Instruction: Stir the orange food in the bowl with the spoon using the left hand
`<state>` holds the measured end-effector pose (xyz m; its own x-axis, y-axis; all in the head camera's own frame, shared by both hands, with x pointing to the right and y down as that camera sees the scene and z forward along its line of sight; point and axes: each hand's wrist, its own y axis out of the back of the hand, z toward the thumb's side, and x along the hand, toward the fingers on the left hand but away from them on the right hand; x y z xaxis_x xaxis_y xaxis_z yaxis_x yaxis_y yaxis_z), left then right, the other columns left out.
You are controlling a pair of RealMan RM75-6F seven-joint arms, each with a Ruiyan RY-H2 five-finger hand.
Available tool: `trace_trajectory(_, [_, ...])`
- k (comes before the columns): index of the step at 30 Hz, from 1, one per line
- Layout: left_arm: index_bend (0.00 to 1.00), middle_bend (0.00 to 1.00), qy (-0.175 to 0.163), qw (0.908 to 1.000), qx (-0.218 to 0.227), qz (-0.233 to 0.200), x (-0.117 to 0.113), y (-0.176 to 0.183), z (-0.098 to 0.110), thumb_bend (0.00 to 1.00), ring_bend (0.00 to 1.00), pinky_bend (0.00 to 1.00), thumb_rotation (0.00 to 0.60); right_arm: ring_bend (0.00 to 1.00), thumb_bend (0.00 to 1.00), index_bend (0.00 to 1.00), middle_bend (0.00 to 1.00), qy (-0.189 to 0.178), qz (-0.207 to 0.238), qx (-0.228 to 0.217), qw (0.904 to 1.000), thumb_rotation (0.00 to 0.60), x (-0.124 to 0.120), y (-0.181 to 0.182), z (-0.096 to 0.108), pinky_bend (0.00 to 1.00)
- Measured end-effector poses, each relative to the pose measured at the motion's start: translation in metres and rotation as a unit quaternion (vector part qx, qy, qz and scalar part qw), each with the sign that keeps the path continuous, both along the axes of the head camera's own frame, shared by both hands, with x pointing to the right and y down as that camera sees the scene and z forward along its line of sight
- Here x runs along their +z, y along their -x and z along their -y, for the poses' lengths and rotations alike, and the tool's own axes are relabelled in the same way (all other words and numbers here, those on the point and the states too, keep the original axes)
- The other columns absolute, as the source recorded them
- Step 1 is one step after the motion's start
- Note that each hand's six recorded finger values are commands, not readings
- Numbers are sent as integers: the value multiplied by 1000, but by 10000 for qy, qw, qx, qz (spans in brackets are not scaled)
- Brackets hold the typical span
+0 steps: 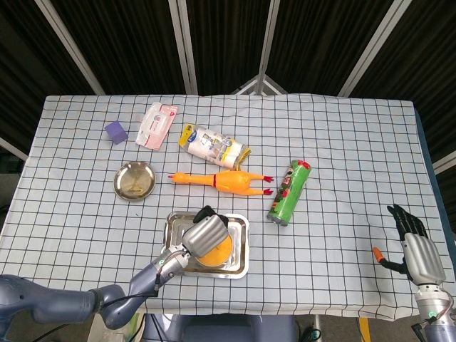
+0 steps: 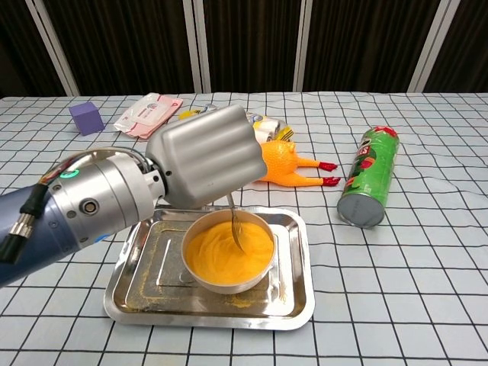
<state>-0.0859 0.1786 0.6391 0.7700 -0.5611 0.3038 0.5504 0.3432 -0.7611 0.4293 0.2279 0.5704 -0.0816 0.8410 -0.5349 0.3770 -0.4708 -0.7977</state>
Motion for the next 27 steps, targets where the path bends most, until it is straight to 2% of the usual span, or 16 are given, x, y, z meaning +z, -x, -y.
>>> trace_trajectory(9, [814,1000,-79,9999,115,-28,-16,3,2,674,936,928,600,0,371,0,0,3,14,-30,10000,600,0,3,-1,0])
trace_trajectory(27, [817,1000,7,9994,231,248,5,-15,-5,674,935,928,600,0,371,0,0,40,54,58,10000,600,0,0,0,0])
